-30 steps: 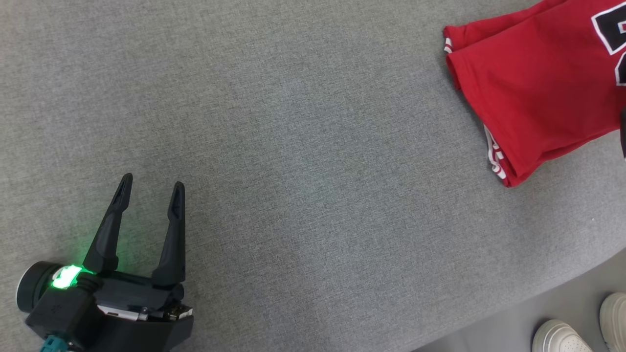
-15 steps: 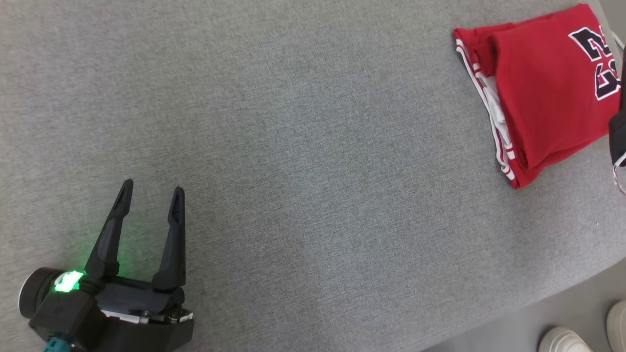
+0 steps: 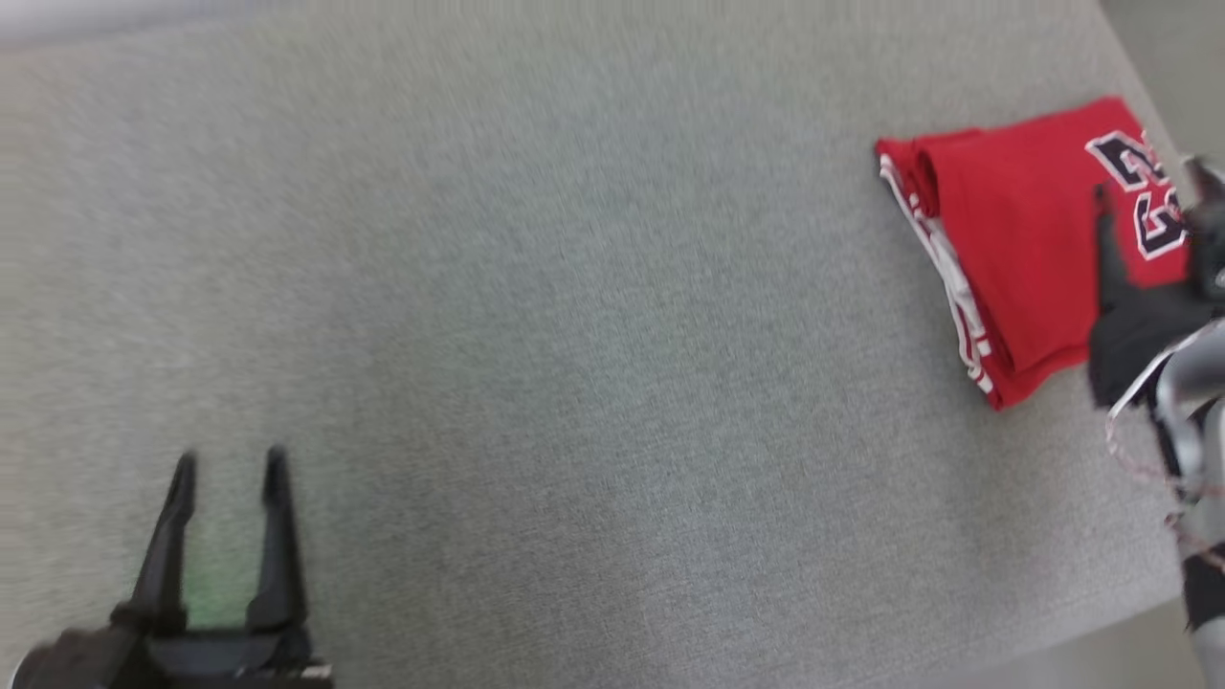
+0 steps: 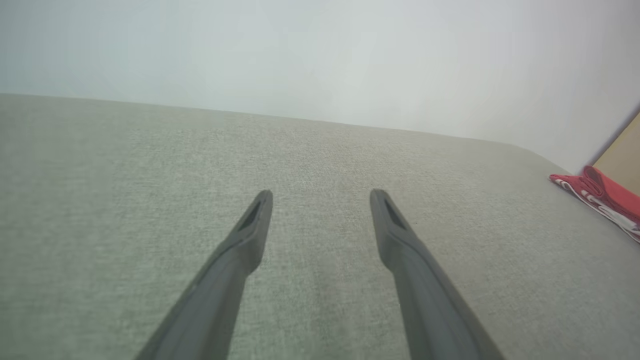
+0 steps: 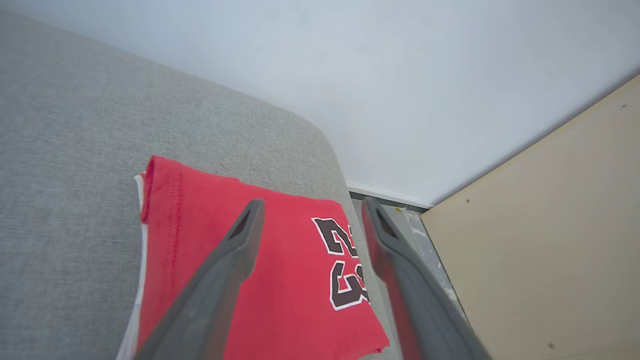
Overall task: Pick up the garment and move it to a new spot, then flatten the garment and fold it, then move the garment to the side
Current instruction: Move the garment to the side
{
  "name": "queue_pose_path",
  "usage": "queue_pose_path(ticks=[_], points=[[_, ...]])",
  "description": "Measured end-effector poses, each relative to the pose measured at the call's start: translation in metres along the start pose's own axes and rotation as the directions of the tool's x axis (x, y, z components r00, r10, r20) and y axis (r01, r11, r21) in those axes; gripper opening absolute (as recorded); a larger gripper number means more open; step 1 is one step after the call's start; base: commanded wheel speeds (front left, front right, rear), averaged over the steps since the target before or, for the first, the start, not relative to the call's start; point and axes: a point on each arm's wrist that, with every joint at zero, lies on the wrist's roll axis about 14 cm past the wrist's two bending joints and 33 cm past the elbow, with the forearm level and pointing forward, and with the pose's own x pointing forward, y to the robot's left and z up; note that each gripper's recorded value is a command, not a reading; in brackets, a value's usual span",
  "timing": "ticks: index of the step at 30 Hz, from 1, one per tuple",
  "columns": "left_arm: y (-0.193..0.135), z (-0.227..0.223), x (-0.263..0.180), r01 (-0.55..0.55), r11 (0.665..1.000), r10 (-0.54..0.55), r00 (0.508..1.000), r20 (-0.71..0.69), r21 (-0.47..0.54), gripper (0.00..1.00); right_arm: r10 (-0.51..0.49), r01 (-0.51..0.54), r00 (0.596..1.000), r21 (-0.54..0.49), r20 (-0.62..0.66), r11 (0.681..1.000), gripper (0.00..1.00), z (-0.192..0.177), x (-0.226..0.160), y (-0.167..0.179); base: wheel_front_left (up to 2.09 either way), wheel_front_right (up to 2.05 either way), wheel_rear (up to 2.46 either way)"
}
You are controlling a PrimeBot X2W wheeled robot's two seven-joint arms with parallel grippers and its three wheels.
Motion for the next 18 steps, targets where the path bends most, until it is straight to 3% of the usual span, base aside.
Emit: queue_pose_path(ticks=[9,18], points=[[0.029,0.021,-0.055,-0.148,0.988,0.148,0.989,0.007,0.04,1.0,0.073,-0.089,0.991,0.145,0.108,0.985,1.0,0.012,-0.046,0.025,0.0,0.0,0.0],[0.043,0.043,-0.118,-0.251,0.965,0.248,0.968,0.044,0.076,1.0,0.133,-0.22,0.957,0.346,0.259,0.912,1.0,0.031,-0.099,0.063,0.0,0.0,0.0]])
